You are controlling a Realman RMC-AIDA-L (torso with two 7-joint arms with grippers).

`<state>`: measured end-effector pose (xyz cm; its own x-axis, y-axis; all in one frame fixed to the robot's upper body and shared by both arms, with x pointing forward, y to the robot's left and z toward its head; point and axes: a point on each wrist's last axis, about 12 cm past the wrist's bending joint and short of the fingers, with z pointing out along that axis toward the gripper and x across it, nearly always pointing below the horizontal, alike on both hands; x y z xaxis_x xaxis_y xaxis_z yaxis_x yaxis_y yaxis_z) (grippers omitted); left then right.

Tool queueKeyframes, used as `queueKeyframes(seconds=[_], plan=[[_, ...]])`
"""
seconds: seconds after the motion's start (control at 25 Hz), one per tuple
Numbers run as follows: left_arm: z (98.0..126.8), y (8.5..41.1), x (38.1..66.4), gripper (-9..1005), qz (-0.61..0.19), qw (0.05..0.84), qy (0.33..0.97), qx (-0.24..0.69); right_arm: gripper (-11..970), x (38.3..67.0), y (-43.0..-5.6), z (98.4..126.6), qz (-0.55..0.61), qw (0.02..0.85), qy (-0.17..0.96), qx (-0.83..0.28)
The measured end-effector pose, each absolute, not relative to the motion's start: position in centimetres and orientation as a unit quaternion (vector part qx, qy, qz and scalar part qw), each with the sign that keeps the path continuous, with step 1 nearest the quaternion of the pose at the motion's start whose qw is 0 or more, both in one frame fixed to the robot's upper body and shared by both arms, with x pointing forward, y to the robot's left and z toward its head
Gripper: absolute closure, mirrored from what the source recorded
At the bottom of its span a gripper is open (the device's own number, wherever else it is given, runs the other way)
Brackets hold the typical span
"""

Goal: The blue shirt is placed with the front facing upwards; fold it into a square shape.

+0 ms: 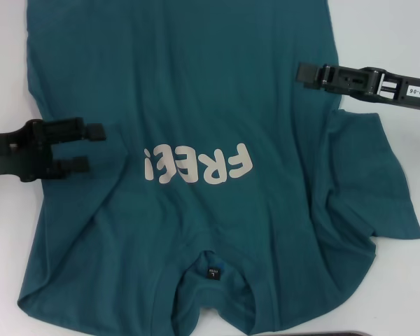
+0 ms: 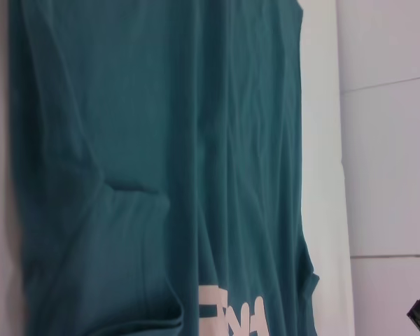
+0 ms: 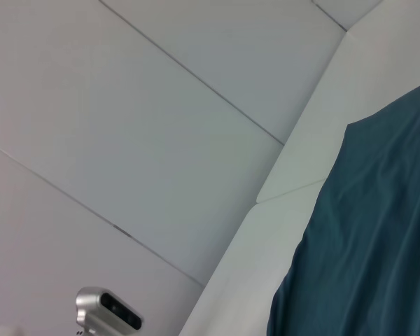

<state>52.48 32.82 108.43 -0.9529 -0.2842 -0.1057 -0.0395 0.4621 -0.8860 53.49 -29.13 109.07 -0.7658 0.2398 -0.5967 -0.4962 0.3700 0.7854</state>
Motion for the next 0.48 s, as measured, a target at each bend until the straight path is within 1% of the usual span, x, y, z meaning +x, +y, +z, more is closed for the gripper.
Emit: queueKeyframes(seconds=[0.32,0.48], plan=[[109.6,36.7,51.2,102,-0.487,0.154,0.853,-0.111,60,53.5,-29.2,109.1,0.555,0.332,0.758,-0.084],[109.8,37.4,50.5,102,-0.495,0.166,0.846,-0.107,59,53.5,-29.4,109.2,0.556,0.329,0.759,-0.083]])
